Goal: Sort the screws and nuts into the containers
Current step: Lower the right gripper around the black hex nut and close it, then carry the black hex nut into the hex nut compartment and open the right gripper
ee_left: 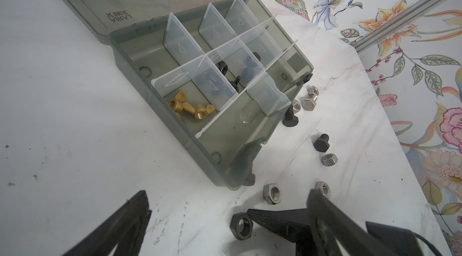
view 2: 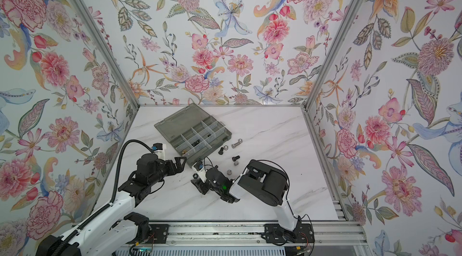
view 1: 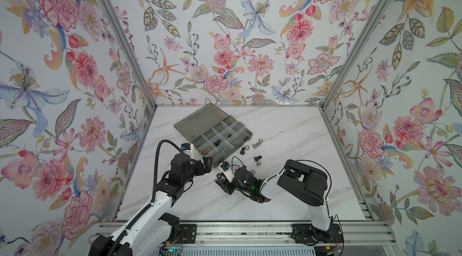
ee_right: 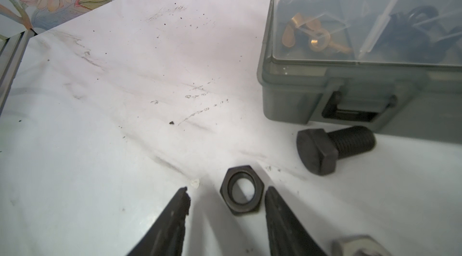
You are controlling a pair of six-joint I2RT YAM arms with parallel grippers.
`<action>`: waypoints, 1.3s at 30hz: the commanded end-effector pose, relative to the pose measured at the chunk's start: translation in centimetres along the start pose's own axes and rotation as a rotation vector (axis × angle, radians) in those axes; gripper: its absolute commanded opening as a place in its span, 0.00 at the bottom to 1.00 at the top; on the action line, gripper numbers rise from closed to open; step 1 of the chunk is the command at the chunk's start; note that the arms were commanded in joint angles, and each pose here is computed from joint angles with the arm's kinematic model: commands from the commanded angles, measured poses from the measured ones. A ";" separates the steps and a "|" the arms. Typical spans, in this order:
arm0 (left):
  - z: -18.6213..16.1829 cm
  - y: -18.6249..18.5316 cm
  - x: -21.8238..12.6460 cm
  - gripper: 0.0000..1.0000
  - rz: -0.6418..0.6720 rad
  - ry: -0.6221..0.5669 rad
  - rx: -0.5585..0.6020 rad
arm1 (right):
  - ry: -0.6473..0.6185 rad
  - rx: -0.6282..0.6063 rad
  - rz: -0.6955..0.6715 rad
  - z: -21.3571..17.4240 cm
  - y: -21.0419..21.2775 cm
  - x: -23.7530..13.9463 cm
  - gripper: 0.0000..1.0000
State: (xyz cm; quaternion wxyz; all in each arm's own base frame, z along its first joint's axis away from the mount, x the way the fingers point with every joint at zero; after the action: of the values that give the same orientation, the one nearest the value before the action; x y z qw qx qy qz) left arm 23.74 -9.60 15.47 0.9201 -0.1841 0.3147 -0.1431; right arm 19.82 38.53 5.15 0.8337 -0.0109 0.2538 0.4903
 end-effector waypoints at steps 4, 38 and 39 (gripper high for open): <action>-0.5 0.5 0.0 0.99 0.009 0.012 -0.015 | 0.037 0.019 -0.024 -1.5 -0.4 0.7 0.49; -0.6 0.5 -0.1 0.99 -0.009 0.004 -0.020 | -0.136 -0.080 0.022 10.1 -2.8 -5.5 0.03; -0.6 0.5 -0.1 0.99 -0.011 0.003 -0.020 | -0.142 -0.085 0.016 10.7 -3.3 -5.6 0.03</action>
State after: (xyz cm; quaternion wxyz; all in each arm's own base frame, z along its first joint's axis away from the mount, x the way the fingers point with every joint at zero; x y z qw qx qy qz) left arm 23.60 -9.42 15.16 0.9193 -0.1852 0.3171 -0.1413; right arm 23.52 35.44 14.81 0.8453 0.0121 0.1799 0.5030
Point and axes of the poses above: each gripper's point midway between its finger pads, its own x axis out along the fingers, its own y axis along the line the jaws close on, z = x × y, the point moved 6 cm from there along -x, back along the fingers, and after that the axes turned 4 degrees about x, right-handed, at the moved point
